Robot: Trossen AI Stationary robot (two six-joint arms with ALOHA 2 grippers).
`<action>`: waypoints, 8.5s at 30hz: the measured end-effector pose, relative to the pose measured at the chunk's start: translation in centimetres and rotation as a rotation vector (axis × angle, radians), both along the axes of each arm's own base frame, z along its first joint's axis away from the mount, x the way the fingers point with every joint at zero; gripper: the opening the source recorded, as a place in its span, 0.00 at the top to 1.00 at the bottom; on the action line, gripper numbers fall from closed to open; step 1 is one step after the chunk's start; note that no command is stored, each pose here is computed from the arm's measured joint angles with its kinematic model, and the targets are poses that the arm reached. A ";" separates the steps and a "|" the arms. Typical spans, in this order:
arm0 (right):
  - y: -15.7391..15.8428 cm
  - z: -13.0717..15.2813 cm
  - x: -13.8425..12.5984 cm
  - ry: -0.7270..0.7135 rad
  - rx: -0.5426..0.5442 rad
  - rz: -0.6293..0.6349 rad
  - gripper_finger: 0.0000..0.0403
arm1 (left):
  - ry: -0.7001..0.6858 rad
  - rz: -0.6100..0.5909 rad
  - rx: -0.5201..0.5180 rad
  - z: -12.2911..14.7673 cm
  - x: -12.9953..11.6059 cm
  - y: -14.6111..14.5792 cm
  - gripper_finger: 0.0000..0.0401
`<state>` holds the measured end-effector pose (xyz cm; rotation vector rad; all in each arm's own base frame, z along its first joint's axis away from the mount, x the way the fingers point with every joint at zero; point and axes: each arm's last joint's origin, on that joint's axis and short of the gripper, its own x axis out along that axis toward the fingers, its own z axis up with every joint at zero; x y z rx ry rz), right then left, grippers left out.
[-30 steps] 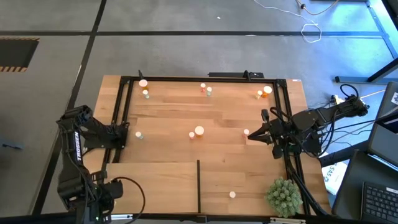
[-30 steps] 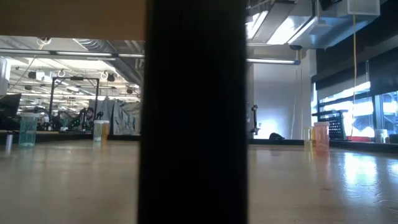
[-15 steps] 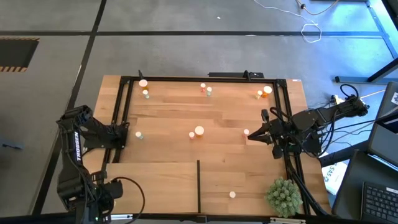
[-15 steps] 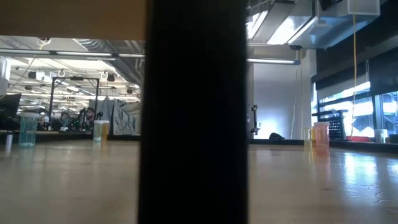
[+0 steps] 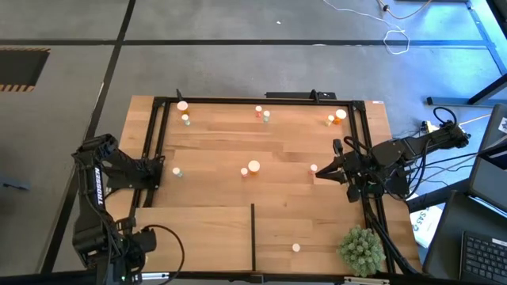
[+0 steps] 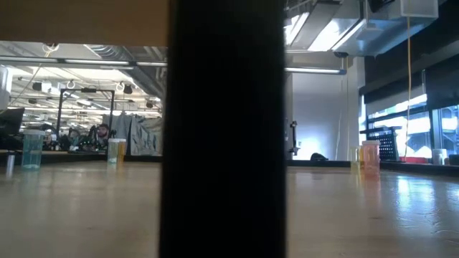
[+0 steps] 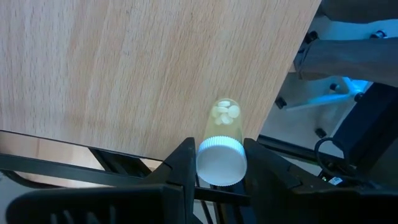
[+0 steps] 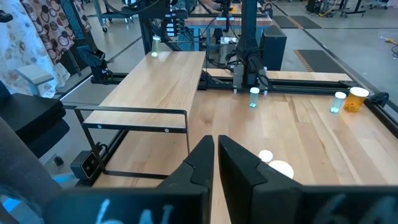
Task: Pick and place medicine bottles onto shelf by color
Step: Put the left yellow pill bottle on the shelf, then put the right pink pill bottle on the shelf
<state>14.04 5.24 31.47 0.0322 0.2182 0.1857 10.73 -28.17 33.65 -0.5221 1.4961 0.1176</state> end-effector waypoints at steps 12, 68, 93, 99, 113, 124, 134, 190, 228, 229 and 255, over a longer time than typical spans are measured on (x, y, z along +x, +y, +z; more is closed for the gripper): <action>0.0 0.0 0.0 0.000 0.000 0.000 0.93 | 0.002 0.050 0.002 -0.1 0.0 0.0 0.76; 0.0 0.0 0.0 0.000 0.000 0.000 0.93 | 0.120 0.182 -0.003 0.4 0.0 0.9 0.52; 0.0 0.0 0.0 0.000 0.000 0.000 0.93 | 0.026 0.226 0.025 5.1 0.3 3.0 0.52; 0.0 0.0 0.0 0.001 0.000 0.000 0.93 | -0.097 0.220 0.042 5.9 2.3 4.8 0.52; 0.0 0.0 0.0 0.001 0.000 0.000 0.93 | -0.344 0.360 0.322 6.1 10.8 12.4 0.52; 0.0 0.0 0.0 0.001 0.000 0.000 0.93 | -0.309 0.445 0.460 6.1 14.5 19.5 0.52; 0.0 0.1 0.0 0.001 0.064 -0.018 0.93 | -0.265 0.384 0.524 6.1 15.4 23.0 0.52; -3.4 10.6 3.7 0.477 0.479 -0.586 0.93 | -0.436 0.279 0.444 0.5 15.6 31.2 0.52; -9.3 2.6 9.3 1.150 0.511 -0.885 0.43 | -0.439 0.209 0.417 0.5 15.7 31.1 0.52; -9.3 2.2 9.4 1.164 0.513 -0.886 0.43 | -0.439 0.209 0.417 0.5 15.7 31.1 0.52; -8.9 -10.3 8.9 1.258 0.641 -0.944 0.43 | -0.439 0.205 0.418 0.5 15.7 31.1 0.52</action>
